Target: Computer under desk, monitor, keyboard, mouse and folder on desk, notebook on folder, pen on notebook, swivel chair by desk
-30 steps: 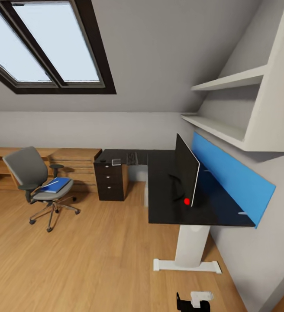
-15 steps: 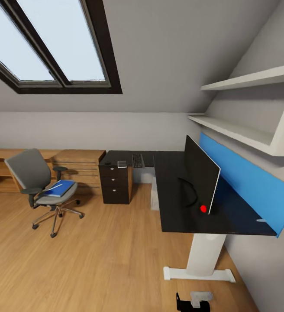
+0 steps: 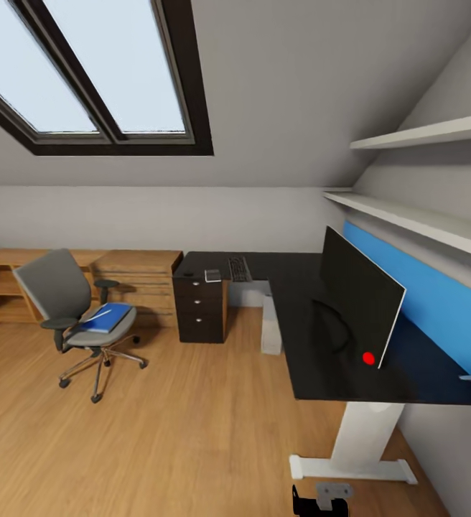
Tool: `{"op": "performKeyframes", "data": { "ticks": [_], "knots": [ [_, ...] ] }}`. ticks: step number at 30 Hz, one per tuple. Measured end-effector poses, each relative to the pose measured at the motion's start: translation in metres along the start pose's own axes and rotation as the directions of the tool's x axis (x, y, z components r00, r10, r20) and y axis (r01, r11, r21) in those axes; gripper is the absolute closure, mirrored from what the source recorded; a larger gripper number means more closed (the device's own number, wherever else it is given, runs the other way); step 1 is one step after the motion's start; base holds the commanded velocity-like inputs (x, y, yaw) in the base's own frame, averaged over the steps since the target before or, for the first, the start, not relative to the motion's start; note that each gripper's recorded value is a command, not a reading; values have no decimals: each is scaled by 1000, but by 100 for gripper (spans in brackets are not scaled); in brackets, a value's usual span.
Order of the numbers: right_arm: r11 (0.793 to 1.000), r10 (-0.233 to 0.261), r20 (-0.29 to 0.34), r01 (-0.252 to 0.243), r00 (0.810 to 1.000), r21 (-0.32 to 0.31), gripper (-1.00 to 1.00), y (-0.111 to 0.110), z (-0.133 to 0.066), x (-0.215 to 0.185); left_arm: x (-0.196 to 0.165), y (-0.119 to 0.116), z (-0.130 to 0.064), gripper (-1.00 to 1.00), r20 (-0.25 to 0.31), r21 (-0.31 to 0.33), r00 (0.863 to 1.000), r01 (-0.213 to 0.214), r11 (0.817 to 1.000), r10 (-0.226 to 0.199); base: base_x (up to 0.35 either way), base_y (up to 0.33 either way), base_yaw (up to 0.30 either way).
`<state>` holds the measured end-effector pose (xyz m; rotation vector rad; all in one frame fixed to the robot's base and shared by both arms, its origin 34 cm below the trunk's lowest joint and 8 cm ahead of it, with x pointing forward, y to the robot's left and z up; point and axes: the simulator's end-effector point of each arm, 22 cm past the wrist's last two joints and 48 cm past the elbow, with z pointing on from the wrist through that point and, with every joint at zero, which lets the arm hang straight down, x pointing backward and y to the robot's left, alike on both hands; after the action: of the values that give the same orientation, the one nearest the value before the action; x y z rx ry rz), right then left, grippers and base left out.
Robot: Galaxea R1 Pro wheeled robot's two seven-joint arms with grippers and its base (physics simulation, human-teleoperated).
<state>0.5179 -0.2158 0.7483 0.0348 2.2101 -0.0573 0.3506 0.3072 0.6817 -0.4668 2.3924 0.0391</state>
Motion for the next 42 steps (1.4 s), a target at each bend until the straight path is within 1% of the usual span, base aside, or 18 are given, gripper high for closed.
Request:
{"op": "performKeyframes", "data": {
  "ticks": [23,34,42],
  "knots": [
    [1000,0,-1,0,1000,-1,-100,0,0,0,0,0,0,-100,0,0,1000,0,1000,0,179,256,0],
    [1000,1,-2,-1,1000,0,-100,0,0,1,1,0,0,-100,-3,0,1000,-1,1000,1,186,149,-35],
    [1000,0,-3,0,1000,0,-100,0,0,1,1,0,0,-100,-4,-1,1000,-1,1000,1,285,56,-7]
  ]
}}
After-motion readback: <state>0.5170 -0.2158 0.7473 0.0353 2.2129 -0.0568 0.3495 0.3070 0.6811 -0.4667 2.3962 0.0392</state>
